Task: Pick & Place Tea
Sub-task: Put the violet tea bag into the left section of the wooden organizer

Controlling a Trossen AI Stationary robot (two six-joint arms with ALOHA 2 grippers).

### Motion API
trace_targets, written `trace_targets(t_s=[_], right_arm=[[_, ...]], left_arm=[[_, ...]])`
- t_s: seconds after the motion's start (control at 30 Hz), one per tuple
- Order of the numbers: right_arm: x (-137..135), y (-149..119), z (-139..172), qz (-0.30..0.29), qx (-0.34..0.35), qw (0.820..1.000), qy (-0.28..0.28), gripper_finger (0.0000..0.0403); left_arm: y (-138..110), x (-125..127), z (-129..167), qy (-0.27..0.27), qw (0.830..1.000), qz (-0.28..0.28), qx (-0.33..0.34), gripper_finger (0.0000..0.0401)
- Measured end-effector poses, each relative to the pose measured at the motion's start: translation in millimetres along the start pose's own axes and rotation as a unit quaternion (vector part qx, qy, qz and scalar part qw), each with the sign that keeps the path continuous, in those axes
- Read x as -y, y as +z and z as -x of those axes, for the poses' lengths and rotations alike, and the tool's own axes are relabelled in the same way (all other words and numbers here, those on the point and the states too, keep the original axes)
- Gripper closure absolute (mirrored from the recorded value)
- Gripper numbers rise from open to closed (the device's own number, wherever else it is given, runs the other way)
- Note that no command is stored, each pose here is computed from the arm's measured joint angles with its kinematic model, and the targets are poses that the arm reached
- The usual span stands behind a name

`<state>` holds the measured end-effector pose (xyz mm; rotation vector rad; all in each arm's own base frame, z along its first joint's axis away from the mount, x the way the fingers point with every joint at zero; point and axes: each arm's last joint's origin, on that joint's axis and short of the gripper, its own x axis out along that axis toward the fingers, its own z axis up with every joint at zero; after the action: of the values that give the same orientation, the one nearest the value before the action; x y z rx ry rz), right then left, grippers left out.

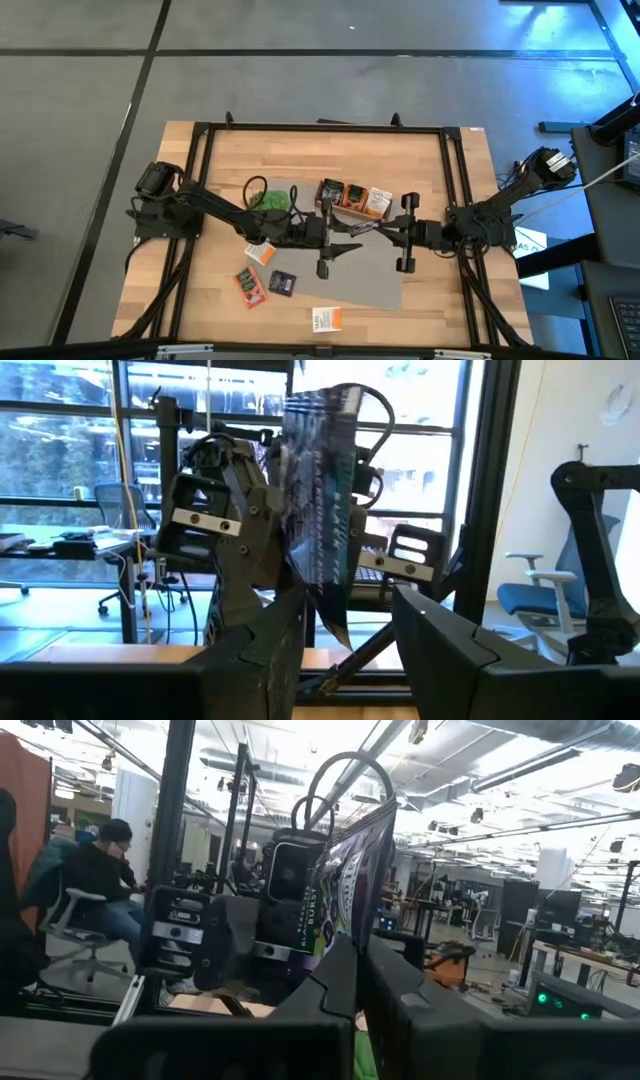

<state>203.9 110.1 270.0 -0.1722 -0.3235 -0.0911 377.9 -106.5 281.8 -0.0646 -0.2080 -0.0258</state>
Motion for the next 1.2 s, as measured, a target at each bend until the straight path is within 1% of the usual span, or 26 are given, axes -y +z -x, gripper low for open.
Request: trace_targets(t_s=[0.1, 0.2, 0.33, 0.47, 0.53, 0.63, 0.73, 0.8, 0.93, 1.03, 1.07, 1.13, 1.2], right_arm=[[0.0, 0.0, 0.0, 0.000, 0.000, 1.000, 0.000, 0.0388], [-0.1, -0.2, -0.1, 0.000, -0.001, 1.000, 0.001, 0.0388], [-0.2, -0.4, -0.1, -0.011, -0.002, 1.000, 0.001, 0.0388], [-0.7, -1.5, 0.0, -0.004, -0.007, 1.000, 0.004, 0.0388], [-1.0, -1.9, 0.0, -0.002, -0.009, 1.000, 0.005, 0.0386], [-2.1, -3.3, 0.3, 0.003, -0.016, 1.000, 0.011, 0.0374], [-5.1, -5.3, 1.5, -0.020, -0.027, 0.999, 0.025, 0.0346], [-6.7, -7.9, 2.6, -0.037, -0.044, 0.998, 0.031, 0.0320], [-7.8, -16.2, 4.9, -0.041, -0.092, 0.994, 0.033, 0.0259], [-6.2, -18.9, 8.4, -0.067, -0.125, 0.989, 0.036, 0.0217], [-5.8, -19.6, 9.9, -0.076, -0.136, 0.987, 0.045, 0.0206], [-5.1, -19.6, 13.0, -0.107, -0.153, 0.980, 0.066, 0.0187], [-4.1, -20.5, 16.6, -0.137, -0.176, 0.971, 0.083, 0.0176]], left_arm=[[1.9, -0.5, 0.0, 0.008, 1.000, 0.003, 0.010, 0.0267], [3.0, -0.9, 0.1, 0.016, 1.000, 0.000, 0.015, 0.0288], [2.9, -1.0, 0.1, 0.018, 1.000, -0.008, 0.014, 0.0327], [2.8, -1.0, 0.1, 0.018, 1.000, -0.009, 0.014, 0.0372], [2.7, -1.1, 0.0, 0.017, 1.000, -0.019, 0.013, 0.0392], [2.0, -0.8, 0.0, 0.014, 0.999, -0.028, 0.010, 0.0396], [1.0, -0.1, 0.2, 0.012, 0.999, -0.029, 0.005, 0.0398], [-0.7, -0.5, 0.1, 0.012, 0.999, -0.032, -0.004, 0.0398], [-2.0, -2.0, 2.2, 0.023, 0.998, -0.034, -0.041, 0.0399], [-3.7, -4.8, 7.5, 0.047, 0.993, -0.034, -0.101, 0.0398], [-4.5, -5.8, 10.2, 0.052, 0.990, -0.030, -0.126, 0.0398], [-6.1, -9.4, 15.8, 0.058, 0.983, -0.009, -0.174, 0.0399], [-8.3, -13.6, 21.4, 0.050, 0.973, 0.029, -0.222, 0.0399]])
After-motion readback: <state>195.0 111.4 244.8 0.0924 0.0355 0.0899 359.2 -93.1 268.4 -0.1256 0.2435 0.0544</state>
